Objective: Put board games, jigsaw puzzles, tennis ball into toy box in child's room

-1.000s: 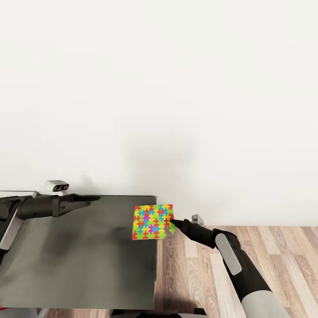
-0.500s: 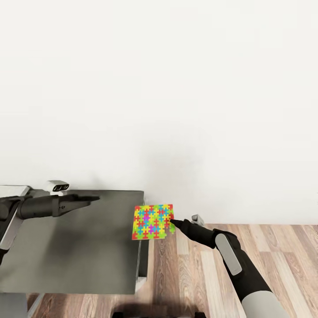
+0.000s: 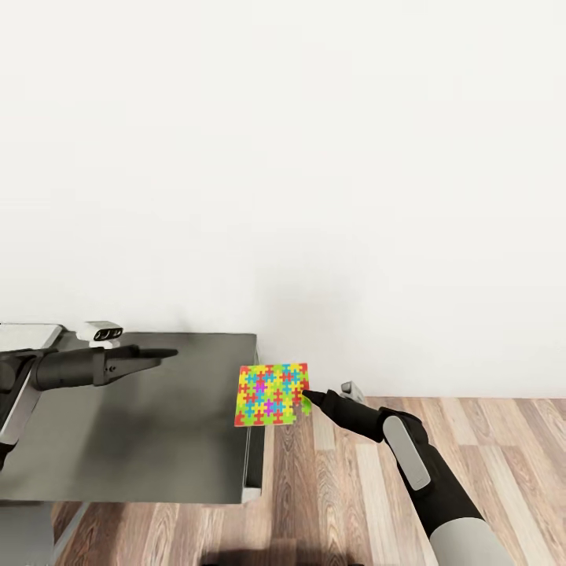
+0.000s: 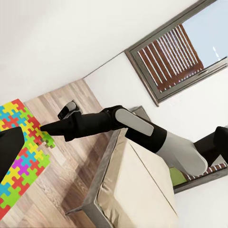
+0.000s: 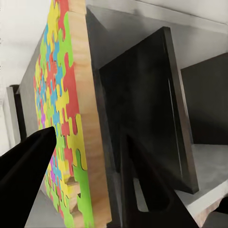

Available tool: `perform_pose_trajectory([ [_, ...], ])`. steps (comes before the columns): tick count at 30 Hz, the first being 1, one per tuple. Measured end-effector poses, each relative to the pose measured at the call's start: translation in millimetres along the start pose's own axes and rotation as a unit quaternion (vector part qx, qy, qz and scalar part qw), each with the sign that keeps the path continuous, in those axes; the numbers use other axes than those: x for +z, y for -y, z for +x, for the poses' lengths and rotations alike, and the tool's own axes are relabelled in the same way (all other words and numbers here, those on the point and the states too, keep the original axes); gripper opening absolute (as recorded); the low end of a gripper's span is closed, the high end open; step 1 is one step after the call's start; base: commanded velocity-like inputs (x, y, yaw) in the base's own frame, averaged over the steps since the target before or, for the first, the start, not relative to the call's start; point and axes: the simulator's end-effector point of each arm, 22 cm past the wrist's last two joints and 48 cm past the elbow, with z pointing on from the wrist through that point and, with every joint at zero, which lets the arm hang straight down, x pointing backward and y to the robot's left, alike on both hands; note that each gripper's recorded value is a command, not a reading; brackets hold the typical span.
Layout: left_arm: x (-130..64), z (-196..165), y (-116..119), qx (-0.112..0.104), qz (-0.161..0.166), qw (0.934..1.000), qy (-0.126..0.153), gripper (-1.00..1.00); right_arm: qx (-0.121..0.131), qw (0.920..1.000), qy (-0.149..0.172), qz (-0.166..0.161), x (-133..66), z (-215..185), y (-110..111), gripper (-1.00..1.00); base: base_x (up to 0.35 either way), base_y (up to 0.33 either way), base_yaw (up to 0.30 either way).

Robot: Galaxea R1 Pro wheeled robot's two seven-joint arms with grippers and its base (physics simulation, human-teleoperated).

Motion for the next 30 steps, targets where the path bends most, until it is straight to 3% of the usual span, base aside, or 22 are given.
perform_pose_trajectory([
  [30,0.1,-1.3,2.8,0.003,0.001,1.0,0.001,1.0,-0.002,1.0,0.002,0.0,-1.6,-0.5,-1.8,-1.0,-0.01,0.0,0.0],
])
